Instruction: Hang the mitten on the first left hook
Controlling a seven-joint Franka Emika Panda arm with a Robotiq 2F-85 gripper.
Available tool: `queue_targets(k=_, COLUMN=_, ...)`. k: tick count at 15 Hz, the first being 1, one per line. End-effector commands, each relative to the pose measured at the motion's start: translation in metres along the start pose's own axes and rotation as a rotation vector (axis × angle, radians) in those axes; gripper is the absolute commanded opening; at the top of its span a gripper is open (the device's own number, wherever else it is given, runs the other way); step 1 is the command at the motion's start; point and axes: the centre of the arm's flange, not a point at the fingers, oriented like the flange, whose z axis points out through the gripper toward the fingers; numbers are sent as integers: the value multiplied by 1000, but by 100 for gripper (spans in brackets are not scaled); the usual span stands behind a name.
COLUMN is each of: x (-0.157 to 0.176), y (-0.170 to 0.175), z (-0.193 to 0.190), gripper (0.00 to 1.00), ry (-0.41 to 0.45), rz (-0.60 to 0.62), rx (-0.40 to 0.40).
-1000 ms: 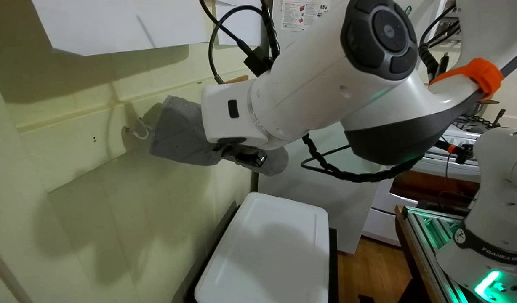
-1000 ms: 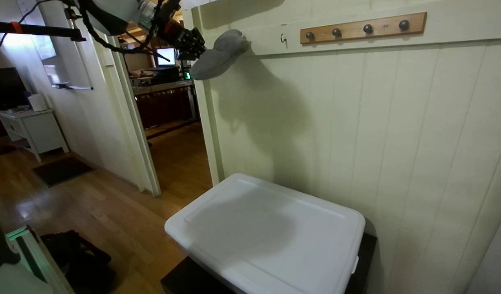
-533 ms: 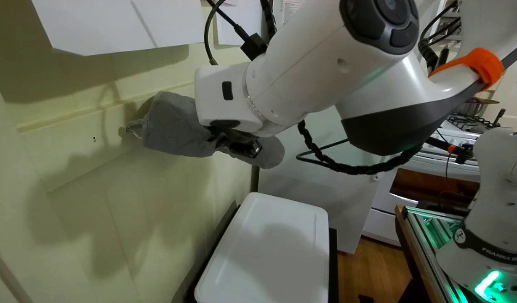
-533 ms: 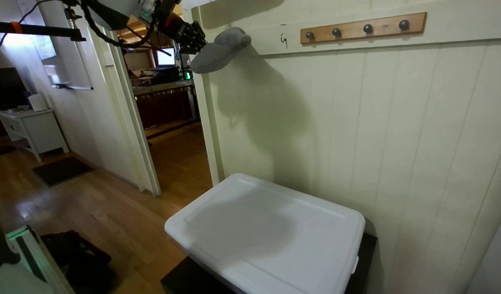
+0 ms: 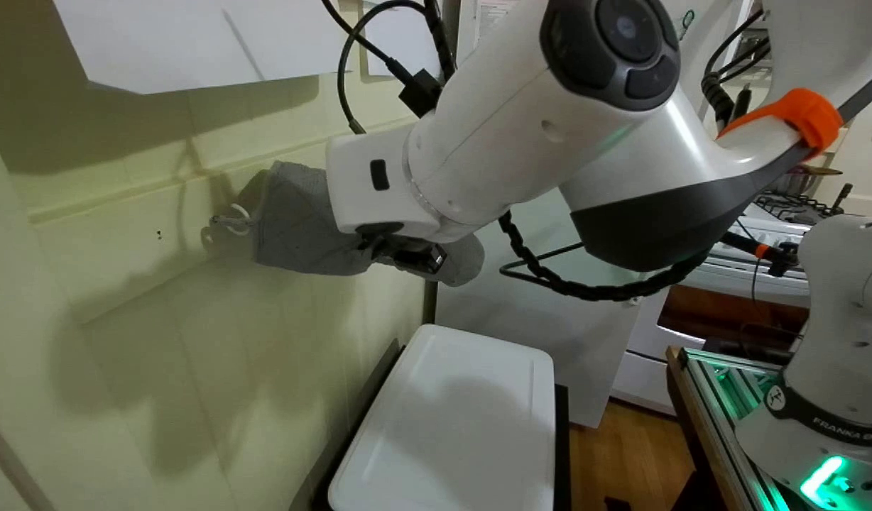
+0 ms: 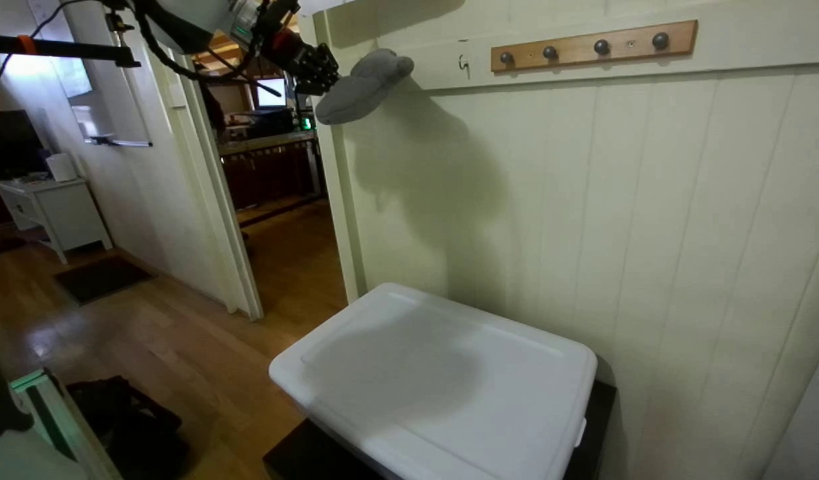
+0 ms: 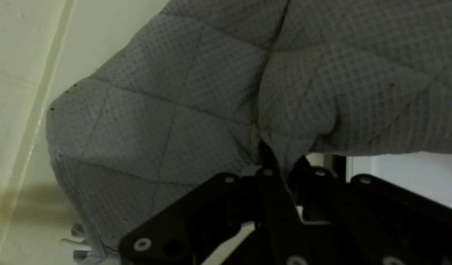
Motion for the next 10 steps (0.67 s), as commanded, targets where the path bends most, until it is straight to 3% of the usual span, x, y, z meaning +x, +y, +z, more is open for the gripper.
queue_targets(k=1, x=2, y=-9, z=5, gripper=3, ry=-24, rz=-25, rx=51)
queue_targets(k=9, x=15, y=-30, z=10, gripper=3, ry=3, rz=4, rx=61)
queue_targets(k=10, x=17, y=-30, z=10, gripper=34, ry=3, rz=26, rx=54)
